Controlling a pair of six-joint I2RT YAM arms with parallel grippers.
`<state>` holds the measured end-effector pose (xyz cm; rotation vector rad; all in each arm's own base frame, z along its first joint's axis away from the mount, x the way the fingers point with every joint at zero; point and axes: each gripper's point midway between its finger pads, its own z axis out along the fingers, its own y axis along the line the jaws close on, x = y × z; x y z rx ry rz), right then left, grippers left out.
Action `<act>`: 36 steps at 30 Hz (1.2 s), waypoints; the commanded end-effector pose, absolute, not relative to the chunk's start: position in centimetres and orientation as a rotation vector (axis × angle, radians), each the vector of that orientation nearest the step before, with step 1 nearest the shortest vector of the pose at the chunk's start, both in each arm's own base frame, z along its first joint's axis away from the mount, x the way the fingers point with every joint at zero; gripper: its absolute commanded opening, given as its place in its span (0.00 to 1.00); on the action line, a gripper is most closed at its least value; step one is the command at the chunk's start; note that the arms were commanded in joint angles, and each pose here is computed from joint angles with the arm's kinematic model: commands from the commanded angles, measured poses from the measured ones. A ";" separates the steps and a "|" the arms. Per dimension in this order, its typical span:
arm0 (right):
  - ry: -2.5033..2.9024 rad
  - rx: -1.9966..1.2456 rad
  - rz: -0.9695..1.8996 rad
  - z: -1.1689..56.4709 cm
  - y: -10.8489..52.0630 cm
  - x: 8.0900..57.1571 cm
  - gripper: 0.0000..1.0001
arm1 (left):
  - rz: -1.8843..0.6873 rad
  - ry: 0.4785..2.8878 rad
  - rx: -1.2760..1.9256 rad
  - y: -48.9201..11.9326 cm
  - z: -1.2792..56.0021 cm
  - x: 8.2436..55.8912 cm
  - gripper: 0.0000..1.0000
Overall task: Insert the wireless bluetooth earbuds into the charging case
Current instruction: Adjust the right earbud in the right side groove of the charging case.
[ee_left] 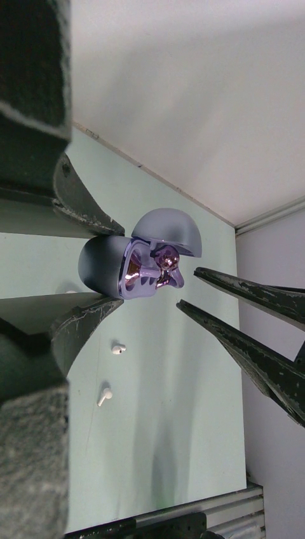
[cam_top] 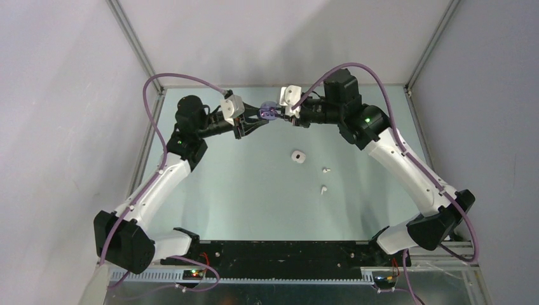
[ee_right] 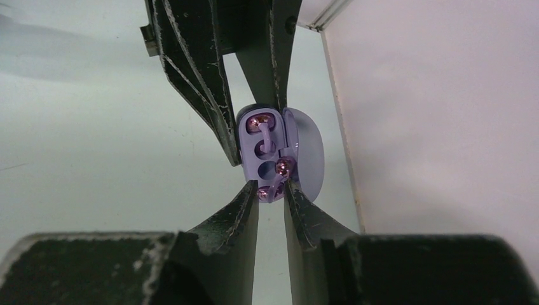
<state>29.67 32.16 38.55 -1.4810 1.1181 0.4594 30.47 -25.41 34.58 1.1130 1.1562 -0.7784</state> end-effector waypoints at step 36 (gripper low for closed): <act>1.073 -1.567 0.363 37.9 32.2 30.3 0.00 | -0.730 1.081 1.106 -24.8 36.3 29.8 0.00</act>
